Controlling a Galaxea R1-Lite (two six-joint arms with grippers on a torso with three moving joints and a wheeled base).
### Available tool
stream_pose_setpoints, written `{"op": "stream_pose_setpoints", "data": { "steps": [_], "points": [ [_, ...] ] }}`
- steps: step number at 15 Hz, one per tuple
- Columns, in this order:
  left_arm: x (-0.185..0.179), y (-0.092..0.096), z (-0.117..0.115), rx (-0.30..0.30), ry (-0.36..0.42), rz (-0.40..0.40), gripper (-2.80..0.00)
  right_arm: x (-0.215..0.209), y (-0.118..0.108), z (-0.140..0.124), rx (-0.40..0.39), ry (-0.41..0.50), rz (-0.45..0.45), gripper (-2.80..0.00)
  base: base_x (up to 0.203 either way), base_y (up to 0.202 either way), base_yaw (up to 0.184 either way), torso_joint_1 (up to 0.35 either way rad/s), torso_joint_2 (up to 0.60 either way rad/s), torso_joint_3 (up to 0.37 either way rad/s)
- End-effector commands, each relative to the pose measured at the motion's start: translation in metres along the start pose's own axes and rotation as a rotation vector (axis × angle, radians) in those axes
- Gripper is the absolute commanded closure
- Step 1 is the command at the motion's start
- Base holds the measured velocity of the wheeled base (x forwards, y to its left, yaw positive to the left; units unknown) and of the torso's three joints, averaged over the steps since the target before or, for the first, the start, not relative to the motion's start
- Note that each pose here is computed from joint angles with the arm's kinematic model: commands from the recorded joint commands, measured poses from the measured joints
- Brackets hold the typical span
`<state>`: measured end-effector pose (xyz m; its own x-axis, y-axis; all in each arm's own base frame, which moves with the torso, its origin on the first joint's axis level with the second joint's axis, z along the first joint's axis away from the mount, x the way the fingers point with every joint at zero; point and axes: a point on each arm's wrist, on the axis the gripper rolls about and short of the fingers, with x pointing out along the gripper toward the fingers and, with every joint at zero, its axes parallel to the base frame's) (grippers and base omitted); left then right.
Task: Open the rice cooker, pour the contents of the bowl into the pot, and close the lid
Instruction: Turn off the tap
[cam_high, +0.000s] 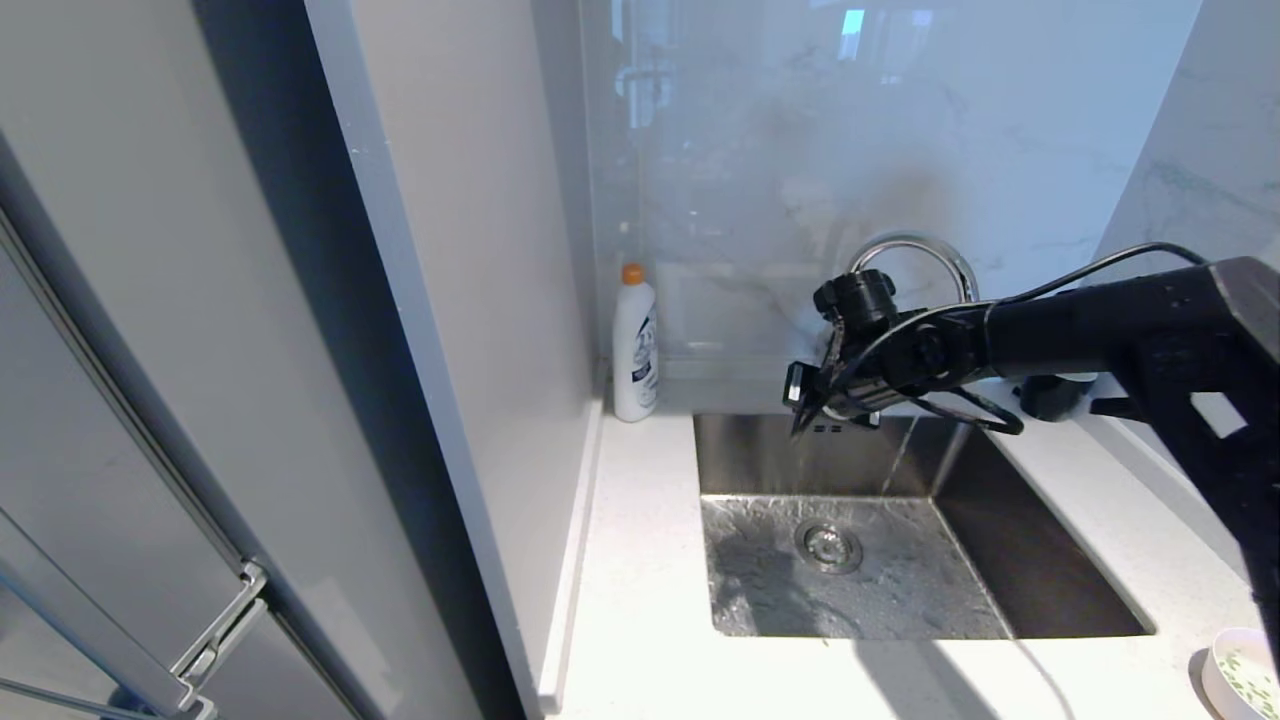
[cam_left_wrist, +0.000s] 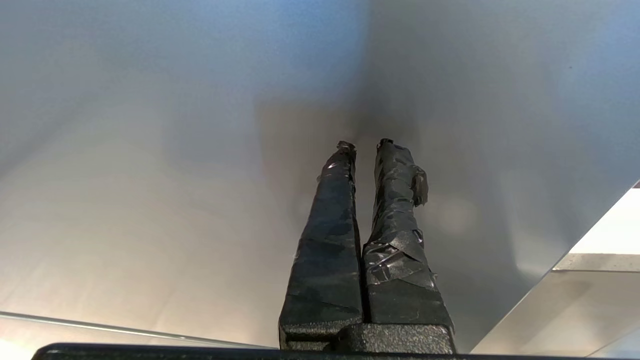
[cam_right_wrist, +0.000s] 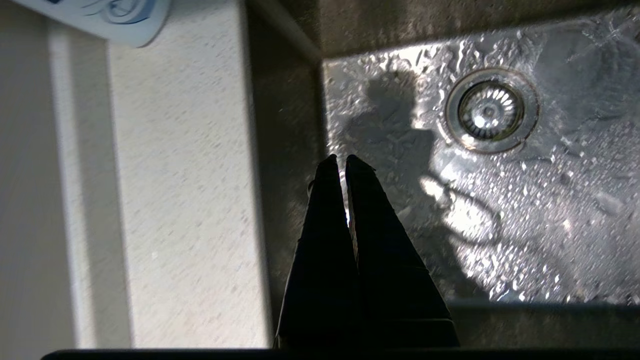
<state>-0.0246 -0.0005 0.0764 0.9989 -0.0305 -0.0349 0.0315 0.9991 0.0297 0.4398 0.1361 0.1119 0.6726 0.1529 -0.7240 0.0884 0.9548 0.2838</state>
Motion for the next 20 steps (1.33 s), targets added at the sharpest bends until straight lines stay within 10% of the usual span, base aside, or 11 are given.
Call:
{"op": "stream_pose_setpoints", "data": {
  "steps": [1,20],
  "points": [
    [0.000,0.000,0.000,0.000,0.000,0.000,0.00,0.050,-0.001,-0.009,-0.031,0.019,-0.049,0.00,0.000,0.000,0.000,0.000,0.00,0.000],
    [0.000,0.000,0.000,0.000,-0.001,0.000,0.00,0.111,-0.041,0.022,-0.156,-0.342,-0.122,0.00,0.000,0.000,0.000,0.000,0.00,0.000]
  ]
}}
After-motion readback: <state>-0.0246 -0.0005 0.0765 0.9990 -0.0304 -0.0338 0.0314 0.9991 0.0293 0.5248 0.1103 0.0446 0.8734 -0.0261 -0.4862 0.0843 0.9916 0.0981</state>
